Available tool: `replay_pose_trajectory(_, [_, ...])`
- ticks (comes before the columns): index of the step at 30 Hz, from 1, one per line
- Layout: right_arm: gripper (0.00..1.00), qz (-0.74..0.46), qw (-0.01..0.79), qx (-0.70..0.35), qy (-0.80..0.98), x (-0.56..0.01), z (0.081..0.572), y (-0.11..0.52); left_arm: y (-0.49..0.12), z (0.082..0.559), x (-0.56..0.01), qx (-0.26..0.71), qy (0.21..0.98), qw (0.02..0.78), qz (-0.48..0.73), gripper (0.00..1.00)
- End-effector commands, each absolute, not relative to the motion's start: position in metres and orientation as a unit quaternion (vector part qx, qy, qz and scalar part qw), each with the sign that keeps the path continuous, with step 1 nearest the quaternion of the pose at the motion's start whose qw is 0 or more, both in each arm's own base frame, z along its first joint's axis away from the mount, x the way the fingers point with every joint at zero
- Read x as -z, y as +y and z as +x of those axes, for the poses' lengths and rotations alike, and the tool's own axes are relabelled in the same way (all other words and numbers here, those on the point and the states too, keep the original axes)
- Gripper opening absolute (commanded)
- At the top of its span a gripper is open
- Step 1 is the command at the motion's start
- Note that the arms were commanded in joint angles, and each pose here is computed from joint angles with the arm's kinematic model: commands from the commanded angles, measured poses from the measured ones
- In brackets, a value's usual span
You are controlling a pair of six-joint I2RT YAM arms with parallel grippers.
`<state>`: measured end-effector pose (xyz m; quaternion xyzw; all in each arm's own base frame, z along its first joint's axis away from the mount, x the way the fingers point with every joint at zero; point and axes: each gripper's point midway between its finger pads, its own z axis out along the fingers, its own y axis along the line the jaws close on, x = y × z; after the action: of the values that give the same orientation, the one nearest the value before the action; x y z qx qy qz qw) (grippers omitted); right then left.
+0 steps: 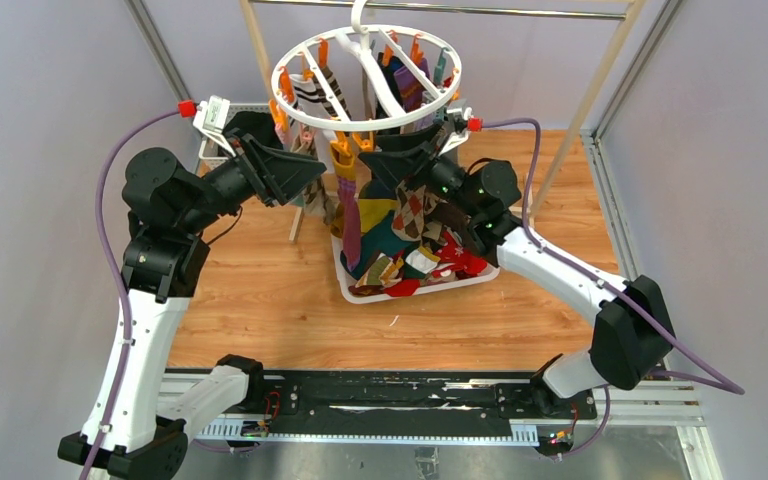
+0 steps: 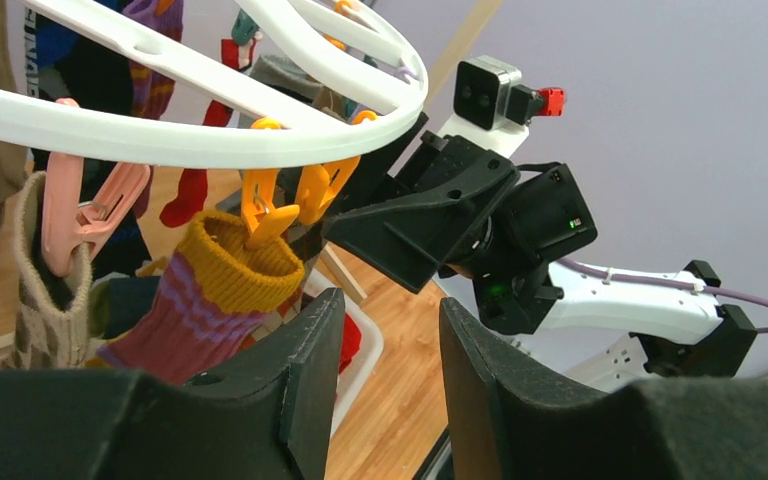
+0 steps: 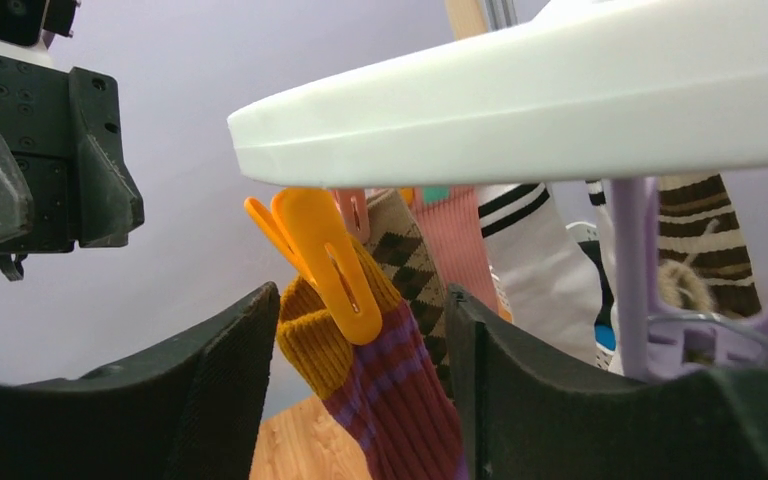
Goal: Clip the socks to the hanger
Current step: Open the clamp at the hanger.
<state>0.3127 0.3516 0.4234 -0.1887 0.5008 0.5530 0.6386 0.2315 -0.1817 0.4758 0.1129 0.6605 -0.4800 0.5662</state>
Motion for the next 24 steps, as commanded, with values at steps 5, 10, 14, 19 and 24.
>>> replay_pose_trajectory(5, [0.36,-0.213,0.686,-0.537,0.443,-0.46,0.291,0.36,-0.183,0.223,-0.462,0.479,0.668,0.554,0.127,0.44])
replay_pose_trajectory(10, [0.23,-0.227,0.695,-0.523,0.438,-0.458,0.275,0.362,-0.174,0.235,-0.42,0.426,0.697,0.561,0.133,0.49])
replay_pose_trajectory(14, [0.13,-0.234,0.709,-0.503,0.435,-0.461,0.264,0.364,-0.169,0.248,-0.414,0.398,0.703,0.575,0.132,0.54])
replay_pose_trajectory(19, [0.03,-0.249,0.721,-0.474,0.439,-0.463,0.254,0.373,-0.173,0.242,-0.425,0.415,0.695,0.57,0.14,0.55])
replay_pose_trajectory(24, [0.0,-0.247,0.732,-0.438,0.46,-0.458,0.256,0.386,-0.18,0.223,-0.454,0.47,0.666,0.565,0.128,0.6])
